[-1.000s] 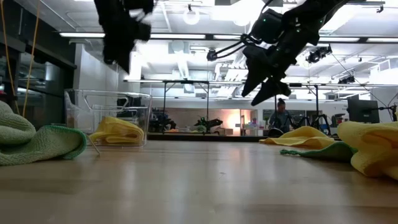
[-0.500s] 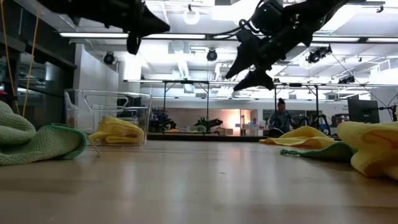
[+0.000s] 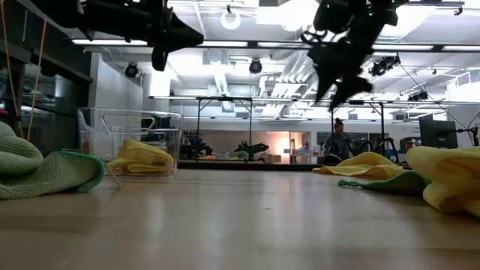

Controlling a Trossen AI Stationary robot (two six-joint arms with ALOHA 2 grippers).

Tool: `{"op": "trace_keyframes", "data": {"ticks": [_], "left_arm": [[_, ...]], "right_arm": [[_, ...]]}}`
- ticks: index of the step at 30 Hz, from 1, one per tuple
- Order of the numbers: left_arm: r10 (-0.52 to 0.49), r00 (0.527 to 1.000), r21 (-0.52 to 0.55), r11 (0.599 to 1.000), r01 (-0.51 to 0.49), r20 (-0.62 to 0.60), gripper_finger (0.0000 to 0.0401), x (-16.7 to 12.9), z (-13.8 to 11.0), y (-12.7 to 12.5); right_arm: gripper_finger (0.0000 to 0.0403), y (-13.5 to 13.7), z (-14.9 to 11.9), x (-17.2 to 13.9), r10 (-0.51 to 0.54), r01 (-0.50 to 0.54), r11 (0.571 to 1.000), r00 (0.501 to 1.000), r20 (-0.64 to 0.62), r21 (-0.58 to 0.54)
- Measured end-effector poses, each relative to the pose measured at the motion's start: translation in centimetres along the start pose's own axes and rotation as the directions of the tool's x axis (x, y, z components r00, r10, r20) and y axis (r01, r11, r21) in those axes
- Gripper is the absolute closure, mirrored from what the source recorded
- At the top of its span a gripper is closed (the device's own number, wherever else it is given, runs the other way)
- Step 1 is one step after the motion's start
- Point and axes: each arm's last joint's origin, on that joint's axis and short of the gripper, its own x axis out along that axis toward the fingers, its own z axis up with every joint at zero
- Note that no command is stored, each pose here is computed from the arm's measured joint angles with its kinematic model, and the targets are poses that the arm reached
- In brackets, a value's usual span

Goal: Fold microfiber towels
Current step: Fold the top yellow towel

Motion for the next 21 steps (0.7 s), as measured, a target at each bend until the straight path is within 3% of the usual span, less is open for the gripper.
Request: {"op": "trace_keyframes", "data": {"ticks": [4, 7, 9, 14, 21], "left_arm": [[0.001, 1.000, 0.021, 1.000, -0.001, -0.001, 0.0334, 0.0, 0.0, 0.0], [-0.003, 1.000, 0.022, 1.000, 0.003, -0.003, 0.0302, 0.0, -0.1, -0.1], [-0.006, 1.000, 0.022, 1.000, 0.007, -0.006, 0.0281, 0.0, -0.1, -0.2], [-0.017, 1.000, 0.023, 1.000, 0.017, -0.010, 0.0244, 0.0, -0.2, -0.4], [-0.019, 1.000, 0.023, 1.000, 0.019, -0.011, 0.0231, 0.1, -0.2, -0.5]], "right_arm": [[0.0179, -0.8, -2.9, 0.9, -0.075, 0.090, 0.994, 0.975, -0.210, 0.063], [0.0179, -1.2, -5.1, 1.7, -0.169, 0.202, 0.976, 0.942, -0.290, 0.086], [0.0179, -1.5, -6.3, 2.2, -0.211, 0.255, 0.961, 0.924, -0.319, 0.103], [0.0179, -1.5, -7.4, 3.1, -0.225, 0.278, 0.950, 0.925, -0.305, 0.145], [0.0179, -1.6, -8.3, 4.9, -0.252, 0.312, 0.939, 0.911, -0.326, 0.146]]}}
